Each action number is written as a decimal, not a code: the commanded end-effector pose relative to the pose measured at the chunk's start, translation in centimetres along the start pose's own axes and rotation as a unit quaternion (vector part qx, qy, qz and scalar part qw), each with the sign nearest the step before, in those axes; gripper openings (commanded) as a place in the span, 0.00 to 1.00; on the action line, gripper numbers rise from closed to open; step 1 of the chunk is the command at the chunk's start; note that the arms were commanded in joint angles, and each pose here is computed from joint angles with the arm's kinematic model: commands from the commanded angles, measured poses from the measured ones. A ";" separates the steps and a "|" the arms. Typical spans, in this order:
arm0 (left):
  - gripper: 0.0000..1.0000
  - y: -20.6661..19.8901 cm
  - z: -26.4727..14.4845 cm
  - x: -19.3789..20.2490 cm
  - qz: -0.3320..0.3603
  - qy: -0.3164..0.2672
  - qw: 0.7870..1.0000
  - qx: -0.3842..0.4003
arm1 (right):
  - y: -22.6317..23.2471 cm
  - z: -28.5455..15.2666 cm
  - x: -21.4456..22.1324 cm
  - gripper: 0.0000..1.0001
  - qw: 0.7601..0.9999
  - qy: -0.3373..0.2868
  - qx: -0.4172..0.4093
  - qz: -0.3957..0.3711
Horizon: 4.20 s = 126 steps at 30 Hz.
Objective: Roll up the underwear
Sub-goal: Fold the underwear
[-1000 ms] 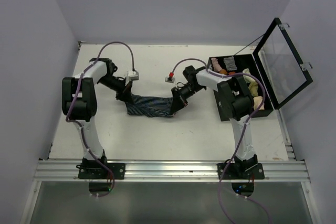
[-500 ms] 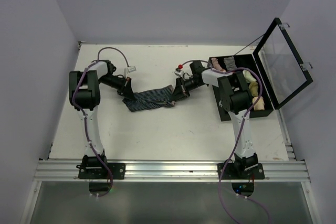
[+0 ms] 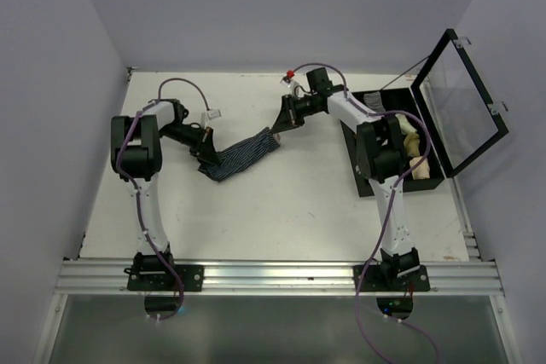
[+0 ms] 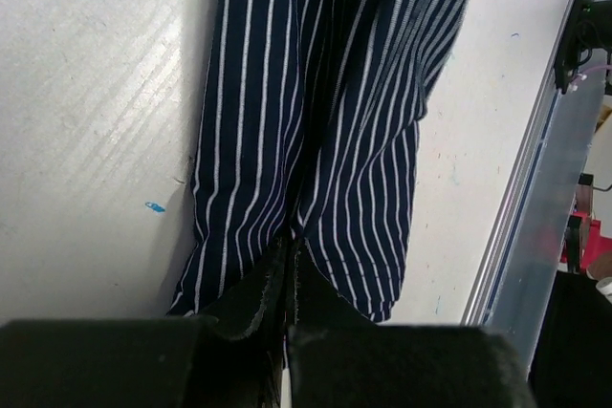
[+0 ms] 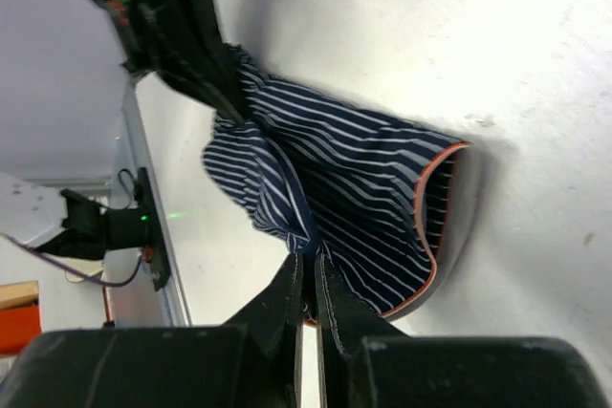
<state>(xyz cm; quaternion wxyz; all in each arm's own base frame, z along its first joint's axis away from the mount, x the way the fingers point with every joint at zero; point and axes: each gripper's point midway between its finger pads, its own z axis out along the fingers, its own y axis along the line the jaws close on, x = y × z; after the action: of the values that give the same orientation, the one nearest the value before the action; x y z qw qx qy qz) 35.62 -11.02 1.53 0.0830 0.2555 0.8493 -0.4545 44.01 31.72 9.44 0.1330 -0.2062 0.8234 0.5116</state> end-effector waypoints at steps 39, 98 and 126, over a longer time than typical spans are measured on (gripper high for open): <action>0.21 10.0 -4.2 -1.0 0.184 0.120 0.946 -0.240 | -4.4 7.9 0.8 0.24 0.975 0.040 0.104 -0.191; 0.66 -2.4 -4.9 2.0 -0.084 -0.102 0.986 -0.102 | 4.8 10.3 12.6 0.21 0.997 0.057 0.045 -0.024; 0.57 -2.3 -4.3 2.2 -0.153 -0.116 0.979 -0.074 | 4.5 9.5 13.6 0.22 0.994 0.079 0.062 -0.032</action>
<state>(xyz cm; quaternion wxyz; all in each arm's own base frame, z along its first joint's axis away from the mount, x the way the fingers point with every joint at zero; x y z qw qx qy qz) 32.10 -7.83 4.08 0.1099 0.0626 0.8914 -0.4352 29.82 39.16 2.36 0.0874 -0.2501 0.8570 0.4419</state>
